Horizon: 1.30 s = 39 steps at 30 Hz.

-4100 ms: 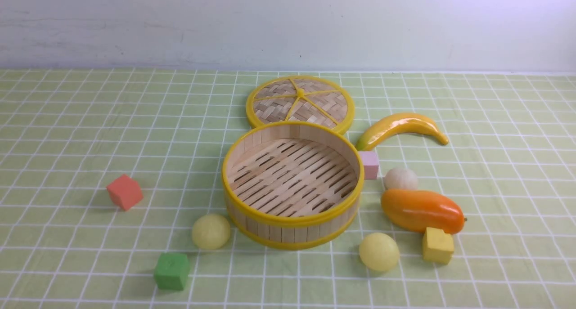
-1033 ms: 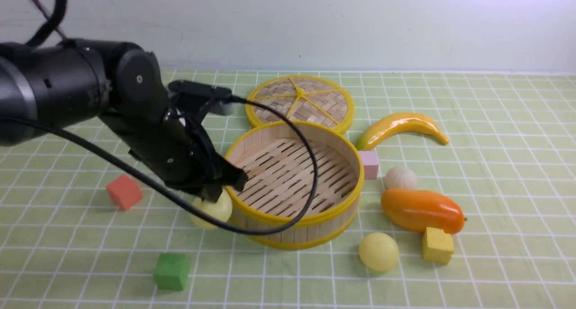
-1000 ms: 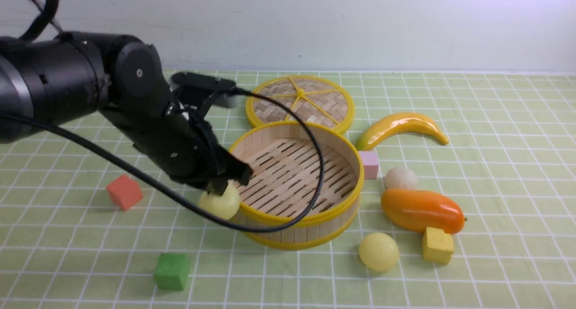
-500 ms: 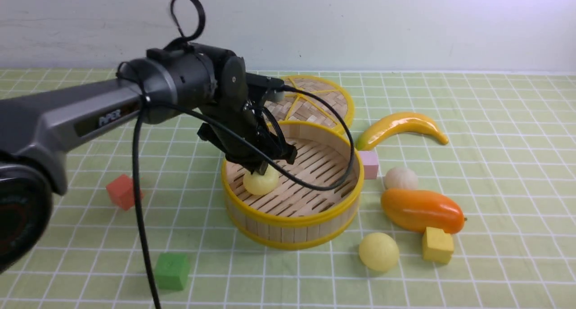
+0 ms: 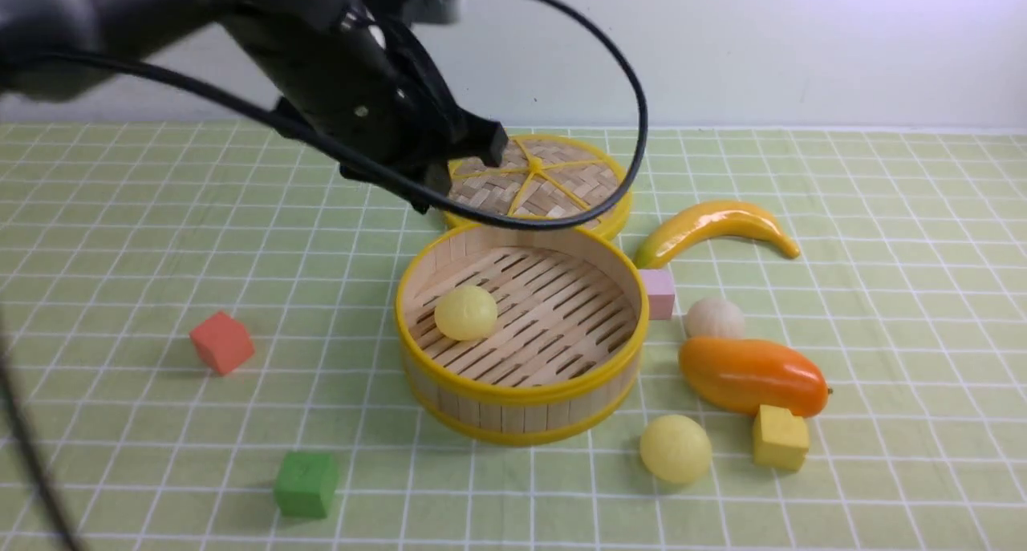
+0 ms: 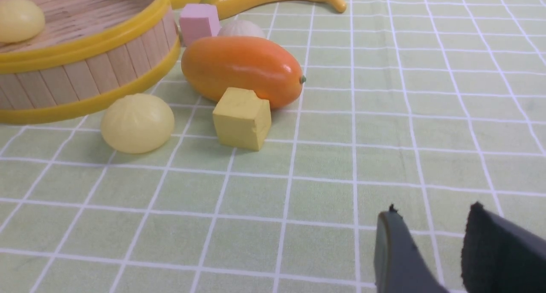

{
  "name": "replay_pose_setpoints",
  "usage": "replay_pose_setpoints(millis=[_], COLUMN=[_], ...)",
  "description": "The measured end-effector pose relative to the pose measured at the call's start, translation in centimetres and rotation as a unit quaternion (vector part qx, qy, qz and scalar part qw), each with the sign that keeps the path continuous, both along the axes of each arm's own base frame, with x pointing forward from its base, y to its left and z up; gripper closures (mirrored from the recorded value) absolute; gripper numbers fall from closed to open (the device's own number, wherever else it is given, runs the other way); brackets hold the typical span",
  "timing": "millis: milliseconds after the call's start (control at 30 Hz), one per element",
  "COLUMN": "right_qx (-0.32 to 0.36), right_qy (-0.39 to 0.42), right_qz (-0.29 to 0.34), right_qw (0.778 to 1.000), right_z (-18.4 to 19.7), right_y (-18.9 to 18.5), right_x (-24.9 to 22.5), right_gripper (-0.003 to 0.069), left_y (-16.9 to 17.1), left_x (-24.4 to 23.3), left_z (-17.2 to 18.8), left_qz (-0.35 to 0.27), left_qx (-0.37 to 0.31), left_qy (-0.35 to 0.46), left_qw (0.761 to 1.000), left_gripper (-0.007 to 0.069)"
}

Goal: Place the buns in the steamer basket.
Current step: Use the right arm to grab a steamed stuffed bun

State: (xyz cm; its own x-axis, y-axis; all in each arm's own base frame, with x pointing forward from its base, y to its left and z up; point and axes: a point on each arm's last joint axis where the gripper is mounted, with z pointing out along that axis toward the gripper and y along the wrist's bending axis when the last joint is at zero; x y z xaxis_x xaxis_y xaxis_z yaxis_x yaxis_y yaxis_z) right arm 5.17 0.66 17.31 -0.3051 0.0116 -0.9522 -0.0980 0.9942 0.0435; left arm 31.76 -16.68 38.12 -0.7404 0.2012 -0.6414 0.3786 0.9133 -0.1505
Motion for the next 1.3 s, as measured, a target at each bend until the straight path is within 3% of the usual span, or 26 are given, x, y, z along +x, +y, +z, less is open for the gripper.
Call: replay_pose_setpoints(millis=[133,300,567,733,800,867,933,1000,1067,1167,1200,1233,1300], right_qx=[0.0,0.0,0.019,0.191,0.308,0.378,0.407,0.409,0.373,0.3,0.247,0.203,0.169], right_qy=[0.0,0.0,-0.004,-0.023,-0.052,-0.075,-0.077,-0.059,-0.022,0.035,0.086,0.15,0.194], right_qz=[0.0,0.0,-0.001,-0.014,-0.029,-0.039,-0.034,-0.015,0.015,0.055,0.079,0.098,0.11], right_qw=[1.0,1.0,1.0,0.981,0.949,0.922,0.91,0.911,0.927,0.952,0.962,0.962,0.96], right_z=[0.0,0.0,0.1,0.6,1.5,2.2,3.0,4.4,6.9,10.1,12.0,13.0,14.0], right_y=[0.0,0.0,0.1,0.6,0.7,0.5,0.6,1.0,1.7,2.5,3.0,3.4,3.6], right_x=[0.0,0.0,0.0,0.2,0.3,0.4,0.3,0.0,0.0,0.5,1.3,2.6,4.0], right_gripper=[0.042,0.042,0.042,0.042,0.042,0.042,0.042,0.0433,0.0463,0.0502,0.0531,0.0561,0.0586], left_y=[3.0,6.9,12.2,13.7,14.1,14.2,14.2,14.1,14.0,13.9,13.8,13.8,13.8], left_x=[-6.6,-14.3,-23.6,-26.3,-27.3,-27.6,-27.6,-27.5,-27.4,-27.3,-27.2,-27.2,-27.2], left_z=[1.9,0.0,-9.0,-12.2,-13.2,-13.8,-14.4,-15.0,-15.6,-16.2,-16.4,-16.6,-16.7], left_qz=[0.005,0.015,0.046,0.046,0.043,0.042,0.04,0.039,0.038,0.037,0.036,0.035,0.035], left_qx=[-0.068,-0.13,-0.211,-0.238,-0.249,-0.251,-0.246,-0.24,-0.232,-0.224,-0.217,-0.212,-0.209], left_qy=[-0.071,-0.158,-0.302,-0.347,-0.364,-0.367,-0.358,-0.345,-0.331,-0.314,-0.301,-0.291,-0.285], left_qw=[0.995,0.979,0.929,0.906,0.897,0.895,0.9,0.907,0.914,0.922,0.928,0.932,0.935], left_gripper=[0.0638,0.0638,0.0638,0.0638,0.0638,0.0638,0.0638,0.0638,0.0638,0.0638,0.0638,0.0638,0.0638])
